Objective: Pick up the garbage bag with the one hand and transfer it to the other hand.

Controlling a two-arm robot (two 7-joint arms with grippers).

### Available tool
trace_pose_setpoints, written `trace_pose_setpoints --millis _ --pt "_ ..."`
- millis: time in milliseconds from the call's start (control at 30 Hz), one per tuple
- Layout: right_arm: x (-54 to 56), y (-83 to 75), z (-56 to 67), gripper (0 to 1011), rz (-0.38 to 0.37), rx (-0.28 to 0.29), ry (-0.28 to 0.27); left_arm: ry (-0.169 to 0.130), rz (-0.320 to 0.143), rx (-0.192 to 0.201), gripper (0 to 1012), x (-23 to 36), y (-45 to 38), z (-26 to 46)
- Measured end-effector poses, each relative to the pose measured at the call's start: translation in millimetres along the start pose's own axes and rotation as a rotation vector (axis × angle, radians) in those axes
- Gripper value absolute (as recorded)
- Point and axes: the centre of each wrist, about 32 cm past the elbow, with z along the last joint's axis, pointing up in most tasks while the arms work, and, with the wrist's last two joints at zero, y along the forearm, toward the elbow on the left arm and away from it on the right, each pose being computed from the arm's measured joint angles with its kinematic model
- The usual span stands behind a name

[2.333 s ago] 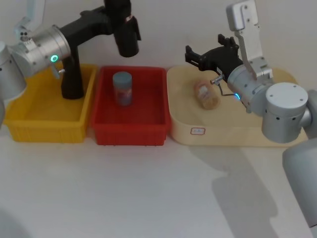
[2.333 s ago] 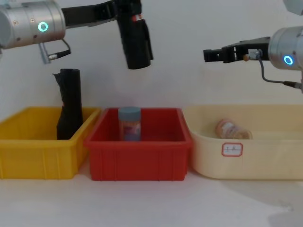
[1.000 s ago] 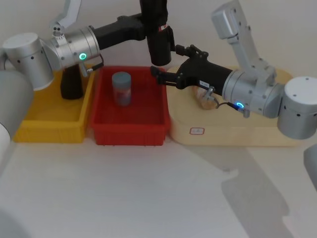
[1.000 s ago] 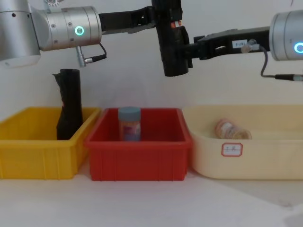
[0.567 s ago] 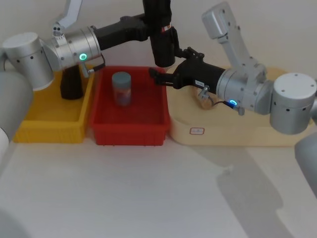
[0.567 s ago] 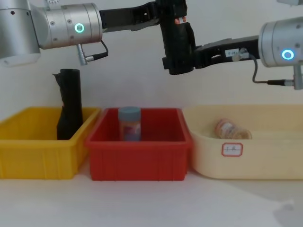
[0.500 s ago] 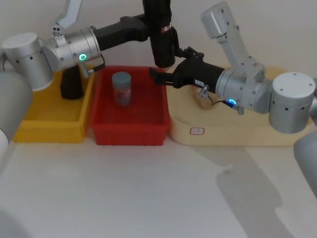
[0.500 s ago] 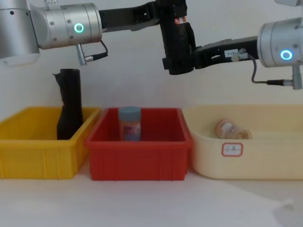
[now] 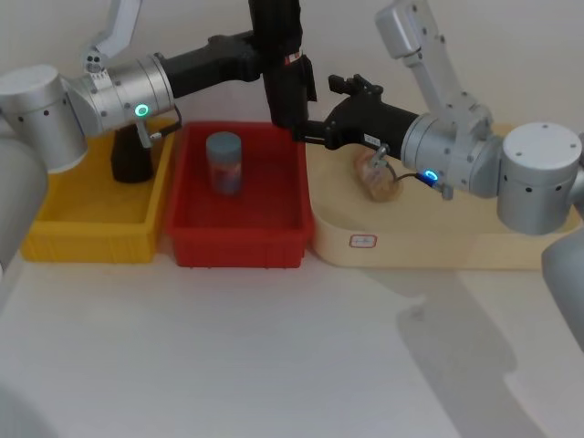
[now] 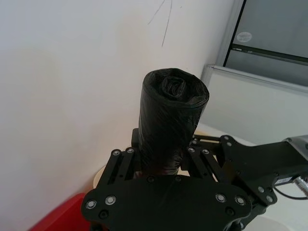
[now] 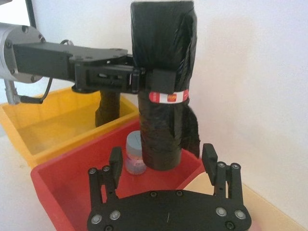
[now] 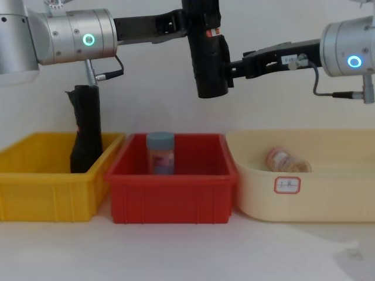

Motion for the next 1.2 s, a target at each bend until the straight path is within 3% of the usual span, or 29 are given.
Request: trace_pose_setpoints --millis 567,1200 --pt "3.5 9.9 3.6 1001 0.014 0.000 0.009 -0.010 0.007 -0.007 405 -6.8 -4.0 -2.0" --pt "9.4 31.9 6.0 1001 0.007 -0.018 0.022 -0.008 -0.008 -0.008 405 -15.4 -9.5 -3.3"
